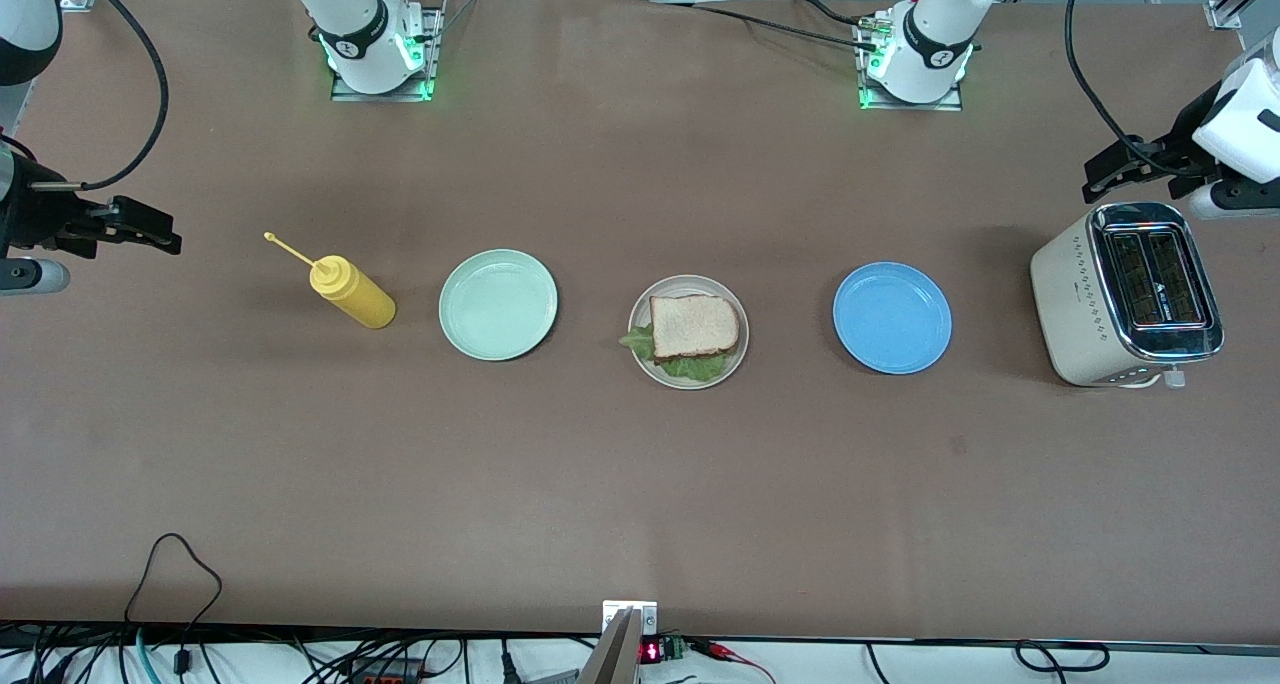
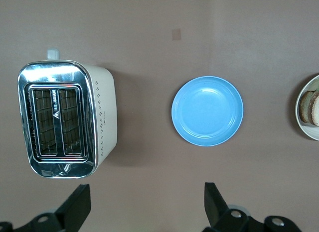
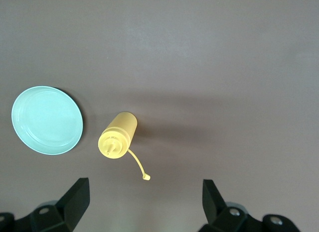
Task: Make sandwich in beige plate with both arms
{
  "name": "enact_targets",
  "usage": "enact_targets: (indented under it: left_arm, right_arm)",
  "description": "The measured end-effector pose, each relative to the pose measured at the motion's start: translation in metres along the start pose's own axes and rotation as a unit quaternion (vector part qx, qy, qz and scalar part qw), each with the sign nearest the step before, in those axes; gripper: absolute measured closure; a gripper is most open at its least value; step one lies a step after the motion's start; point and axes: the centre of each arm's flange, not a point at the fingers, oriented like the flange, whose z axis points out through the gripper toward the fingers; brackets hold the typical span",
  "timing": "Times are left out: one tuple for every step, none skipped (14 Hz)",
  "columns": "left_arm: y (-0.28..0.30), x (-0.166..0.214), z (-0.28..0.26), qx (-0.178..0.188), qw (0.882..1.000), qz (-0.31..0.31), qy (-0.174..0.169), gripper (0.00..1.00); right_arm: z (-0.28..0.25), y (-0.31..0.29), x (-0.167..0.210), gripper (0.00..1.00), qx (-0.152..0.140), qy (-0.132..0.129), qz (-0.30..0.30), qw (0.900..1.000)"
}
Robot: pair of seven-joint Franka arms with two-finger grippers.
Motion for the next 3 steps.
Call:
enact_targets:
  left_arm:
    - [0.0,-0.0008,-0.0006,0.0,1.0,0.0,0.0,0.0]
    - [0.0,-0.0018,-0.0008,0.0,1.0,0.0,-0.002,0.0]
    - [0.0,-0.0025,-0.0009,0.0,1.0,0.0,-0.004,0.0]
  right_arm:
    - [0.0,0.0,0.0,0.0,0.0,0.0,0.0,1.0]
    - [0.0,0.0,0.0,0.0,0.0,0.0,0.0,1.0]
    - [0.0,0.0,0.0,0.0,0.0,0.0,0.0,1.0]
